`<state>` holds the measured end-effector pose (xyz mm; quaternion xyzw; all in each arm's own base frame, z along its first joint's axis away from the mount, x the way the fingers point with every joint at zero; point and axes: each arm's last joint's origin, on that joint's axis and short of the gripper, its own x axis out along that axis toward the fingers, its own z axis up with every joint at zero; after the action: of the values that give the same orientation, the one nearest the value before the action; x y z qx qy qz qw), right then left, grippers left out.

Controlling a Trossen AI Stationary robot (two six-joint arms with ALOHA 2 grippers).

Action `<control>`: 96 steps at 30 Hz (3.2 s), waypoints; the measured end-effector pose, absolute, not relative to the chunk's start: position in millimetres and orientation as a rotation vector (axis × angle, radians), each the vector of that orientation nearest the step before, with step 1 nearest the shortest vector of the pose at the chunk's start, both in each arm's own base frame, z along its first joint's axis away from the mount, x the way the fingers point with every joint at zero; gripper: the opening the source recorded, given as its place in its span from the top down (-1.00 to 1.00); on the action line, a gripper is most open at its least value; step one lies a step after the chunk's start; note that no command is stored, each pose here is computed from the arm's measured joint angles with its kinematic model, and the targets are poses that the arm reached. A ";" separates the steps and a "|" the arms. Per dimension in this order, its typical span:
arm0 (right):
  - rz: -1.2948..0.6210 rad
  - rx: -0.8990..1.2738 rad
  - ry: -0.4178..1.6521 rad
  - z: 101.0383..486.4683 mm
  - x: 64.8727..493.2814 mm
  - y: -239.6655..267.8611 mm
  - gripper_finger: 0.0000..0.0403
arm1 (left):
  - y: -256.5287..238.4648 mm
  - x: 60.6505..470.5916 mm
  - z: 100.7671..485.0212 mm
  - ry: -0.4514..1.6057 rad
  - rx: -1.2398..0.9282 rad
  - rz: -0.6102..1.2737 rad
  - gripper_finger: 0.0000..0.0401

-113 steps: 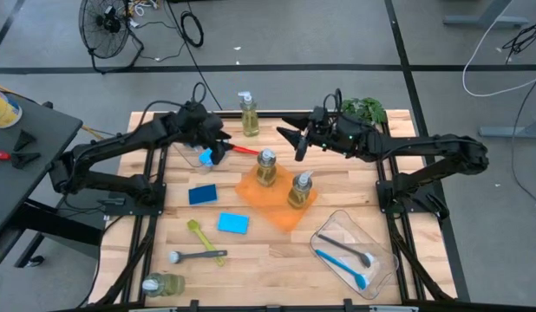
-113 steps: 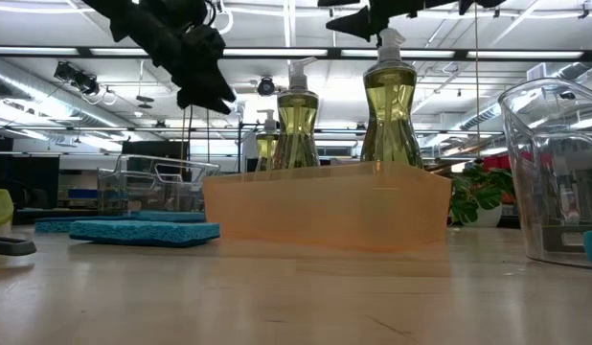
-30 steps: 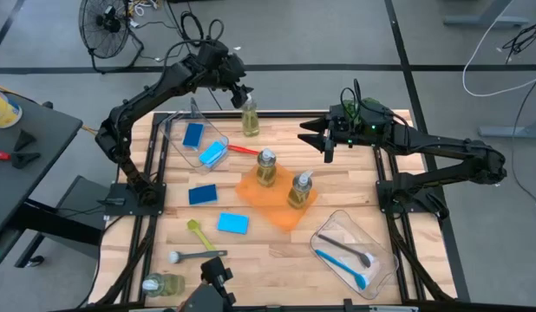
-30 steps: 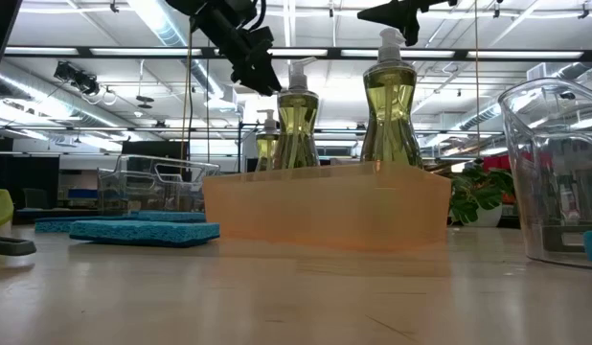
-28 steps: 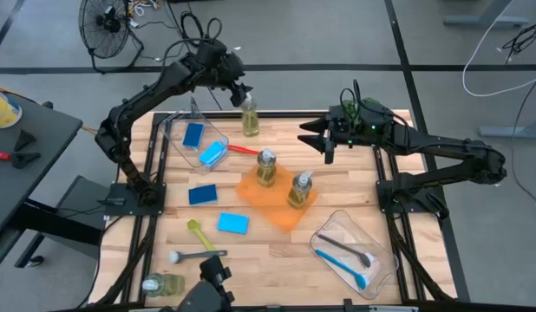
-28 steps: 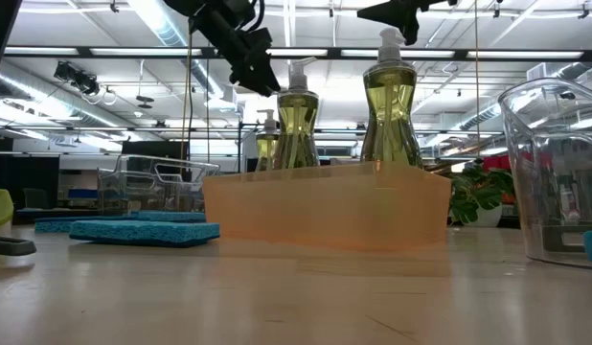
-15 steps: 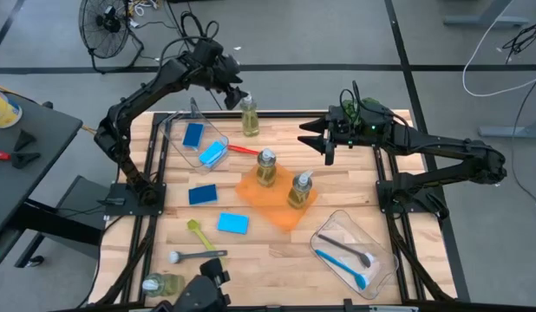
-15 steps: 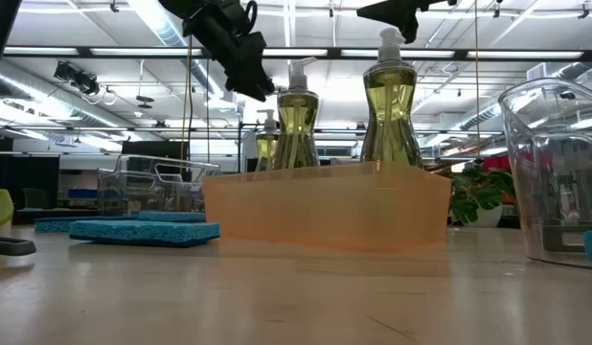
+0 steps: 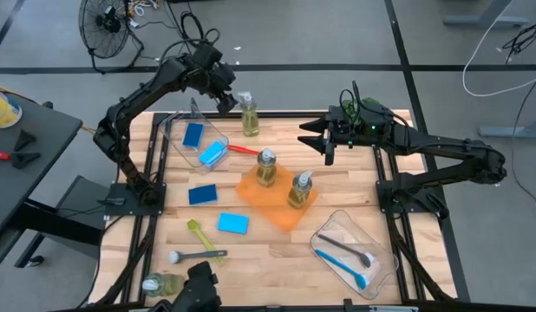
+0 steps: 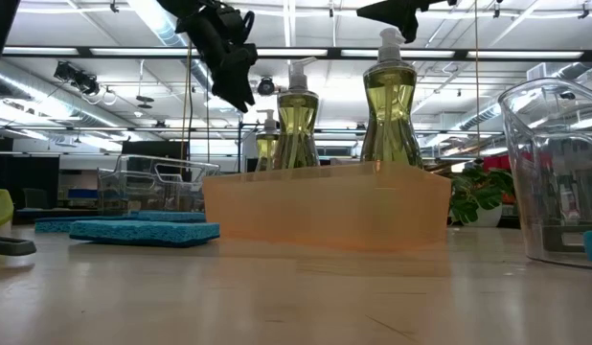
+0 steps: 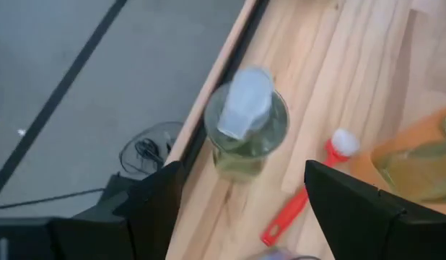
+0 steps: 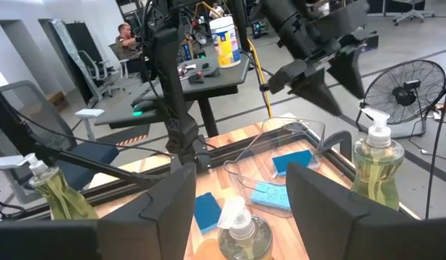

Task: Pick & Place Kitchen Sink Supplies
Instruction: Put the yellow dish soap into the orange bin

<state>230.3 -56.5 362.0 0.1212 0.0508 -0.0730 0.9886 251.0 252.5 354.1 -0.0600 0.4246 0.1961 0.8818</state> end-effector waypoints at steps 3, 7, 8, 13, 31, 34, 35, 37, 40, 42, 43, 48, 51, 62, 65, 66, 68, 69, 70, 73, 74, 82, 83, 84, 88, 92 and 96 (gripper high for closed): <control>-0.146 0.234 0.102 362.0 230.3 -56.5 -0.07 | 250.8 252.1 345.0 0.903 -0.169 0.422 -0.46; -0.146 0.219 0.103 362.1 230.3 -56.5 -0.07 | 251.8 254.8 331.6 0.898 -0.218 0.453 -0.46; -0.146 0.218 0.103 362.1 230.3 -56.5 -0.07 | 252.2 255.9 329.2 0.889 -0.225 0.460 -0.46; -0.145 0.201 0.103 362.2 230.3 -56.5 -0.07 | 252.1 264.6 321.6 0.827 -0.245 0.498 -0.46; -0.142 0.153 0.104 362.4 230.3 -56.5 -0.07 | 252.8 278.1 316.5 0.734 -0.192 0.541 -0.46; -0.149 0.141 0.105 362.4 230.3 -56.8 -0.07 | 254.1 281.6 310.7 0.747 -0.202 0.529 -0.46; -0.157 0.136 0.104 362.4 230.2 -57.0 -0.07 | 254.3 283.1 308.6 0.752 -0.204 0.525 -0.46; -0.180 0.134 0.104 362.4 230.1 -57.7 -0.07 | 255.2 286.3 305.2 0.753 -0.203 0.523 -0.46; -0.193 0.134 0.103 362.4 230.0 -58.1 -0.07 | 255.8 288.0 305.3 0.742 -0.194 0.526 -0.46; -0.194 0.133 0.103 362.4 230.0 -58.1 -0.07 | 257.3 289.4 307.8 0.713 -0.180 0.532 -0.46; -0.194 0.133 0.103 362.4 230.0 -58.1 -0.07 | 257.6 289.6 308.2 0.708 -0.178 0.535 -0.46; -0.194 0.134 0.103 362.4 230.0 -58.1 -0.07 | 258.3 290.2 309.5 0.693 -0.171 0.538 -0.39; -0.194 0.134 0.103 362.4 230.0 -58.1 -0.07 | 258.2 290.3 309.5 0.693 -0.169 0.537 -0.30; -0.194 0.114 0.105 362.4 230.0 -58.1 -0.07 | 257.7 290.4 309.3 0.695 -0.171 0.530 0.23; -0.194 0.114 0.105 362.3 230.0 -58.1 -0.07 | 257.7 290.3 309.4 0.694 -0.173 0.524 0.39; -0.194 0.114 0.105 362.4 230.0 -58.1 -0.07 | 257.6 290.3 309.3 0.695 -0.174 0.524 0.41; -0.194 0.114 0.105 362.4 230.0 -58.1 -0.07 | 257.5 290.3 309.4 0.695 -0.173 0.524 0.41; -0.194 0.115 0.105 362.3 230.0 -58.1 -0.07 | 257.5 290.3 309.4 0.695 -0.173 0.524 0.41; -0.194 0.114 0.105 362.4 230.0 -58.1 -0.07 | 257.4 290.3 309.4 0.695 -0.174 0.524 0.41; -0.193 0.114 0.105 362.4 230.0 -58.1 -0.07 | 257.4 290.2 309.3 0.696 -0.174 0.524 0.41; -0.193 0.114 0.105 362.4 230.0 -58.1 -0.07 | 257.4 290.2 309.3 0.696 -0.173 0.524 0.41; -0.193 0.114 0.105 362.3 230.0 -58.1 -0.07 | 257.9 290.7 319.7 0.685 -0.164 0.529 0.41; -0.193 0.114 0.105 362.3 230.0 -58.1 -0.07 | 258.0 290.1 323.8 0.676 -0.157 0.532 0.41; -0.193 0.114 0.105 362.3 230.0 -58.1 -0.07 | 258.1 289.5 327.6 0.671 -0.146 0.536 0.41; -0.193 0.113 0.101 362.7 230.1 -58.1 -0.07 | 256.1 286.9 343.7 0.682 -0.125 0.542 0.41; -0.192 0.110 0.085 364.3 230.3 -58.1 -0.07 | 254.4 285.1 360.7 0.668 -0.121 0.542 0.41; -0.190 0.105 0.051 367.6 230.4 -58.1 -0.07 | 251.7 283.3 382.0 0.634 -0.096 0.540 0.41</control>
<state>230.4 -58.1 367.6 0.0522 0.0253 -0.0950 0.9938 283.3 251.7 382.0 -0.0467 0.3078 0.2624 0.9134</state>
